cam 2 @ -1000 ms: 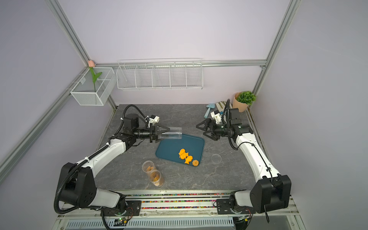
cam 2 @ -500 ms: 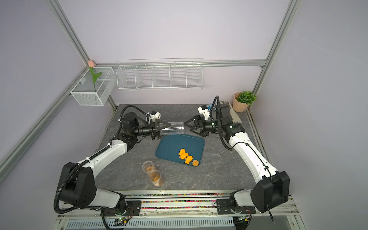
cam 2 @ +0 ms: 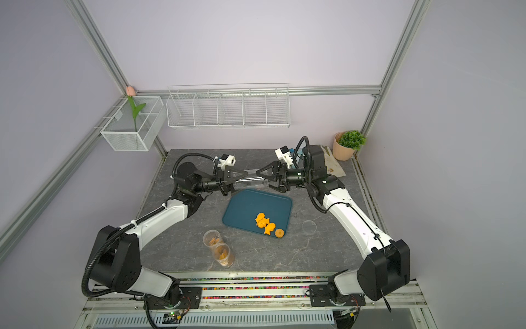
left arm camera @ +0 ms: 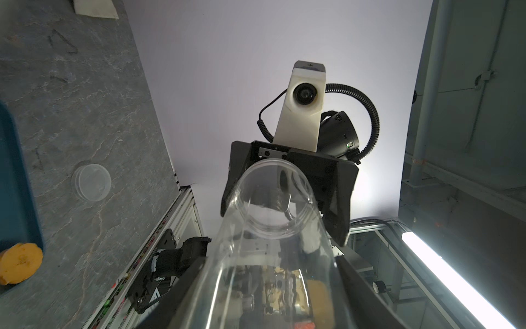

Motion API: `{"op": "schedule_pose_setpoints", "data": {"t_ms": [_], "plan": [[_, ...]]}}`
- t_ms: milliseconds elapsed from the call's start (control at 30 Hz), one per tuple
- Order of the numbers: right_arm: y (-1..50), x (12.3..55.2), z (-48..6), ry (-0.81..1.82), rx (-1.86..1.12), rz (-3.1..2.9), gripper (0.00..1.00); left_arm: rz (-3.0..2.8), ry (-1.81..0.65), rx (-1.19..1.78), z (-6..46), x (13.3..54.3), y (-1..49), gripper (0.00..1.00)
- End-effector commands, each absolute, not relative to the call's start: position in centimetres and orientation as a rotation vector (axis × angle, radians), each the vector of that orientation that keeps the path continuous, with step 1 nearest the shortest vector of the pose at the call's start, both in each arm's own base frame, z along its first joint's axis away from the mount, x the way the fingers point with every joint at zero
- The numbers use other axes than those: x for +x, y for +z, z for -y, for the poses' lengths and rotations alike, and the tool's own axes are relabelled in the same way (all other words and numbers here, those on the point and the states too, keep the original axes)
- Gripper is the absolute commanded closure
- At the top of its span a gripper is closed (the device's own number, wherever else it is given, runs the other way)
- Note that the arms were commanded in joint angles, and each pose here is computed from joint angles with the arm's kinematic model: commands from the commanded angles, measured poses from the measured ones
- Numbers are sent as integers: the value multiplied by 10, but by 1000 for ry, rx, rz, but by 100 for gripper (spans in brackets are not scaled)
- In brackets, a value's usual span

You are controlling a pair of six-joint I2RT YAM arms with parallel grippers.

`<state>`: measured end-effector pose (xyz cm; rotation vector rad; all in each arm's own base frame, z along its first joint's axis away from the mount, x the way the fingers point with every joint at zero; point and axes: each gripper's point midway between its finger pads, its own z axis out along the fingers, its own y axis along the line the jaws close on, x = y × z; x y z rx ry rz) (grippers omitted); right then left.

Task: Pour the cookies out of the jar
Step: Place the jar at the center of the board.

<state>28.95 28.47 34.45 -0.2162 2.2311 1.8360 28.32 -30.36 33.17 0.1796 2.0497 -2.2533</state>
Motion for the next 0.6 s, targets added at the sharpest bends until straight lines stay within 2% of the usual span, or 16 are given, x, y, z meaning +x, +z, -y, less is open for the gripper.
{"op": "schedule_pose_setpoints", "data": {"t_ms": [0, 133, 300, 567], "plan": [[349, 284, -290, 1908, -242, -2219, 8, -1989, -2334, 199, 305, 279, 343, 35], [349, 281, -289, 1910, -245, -2237, 1, -2006, -2323, 198, 306, 279, 339, 35], [344, 279, -289, 1905, -237, -2281, 11, -2017, -2310, 195, 307, 278, 337, 35], [347, 277, -290, 1922, -254, -2287, 18, -2033, -2317, 212, 314, 275, 335, 35]]}}
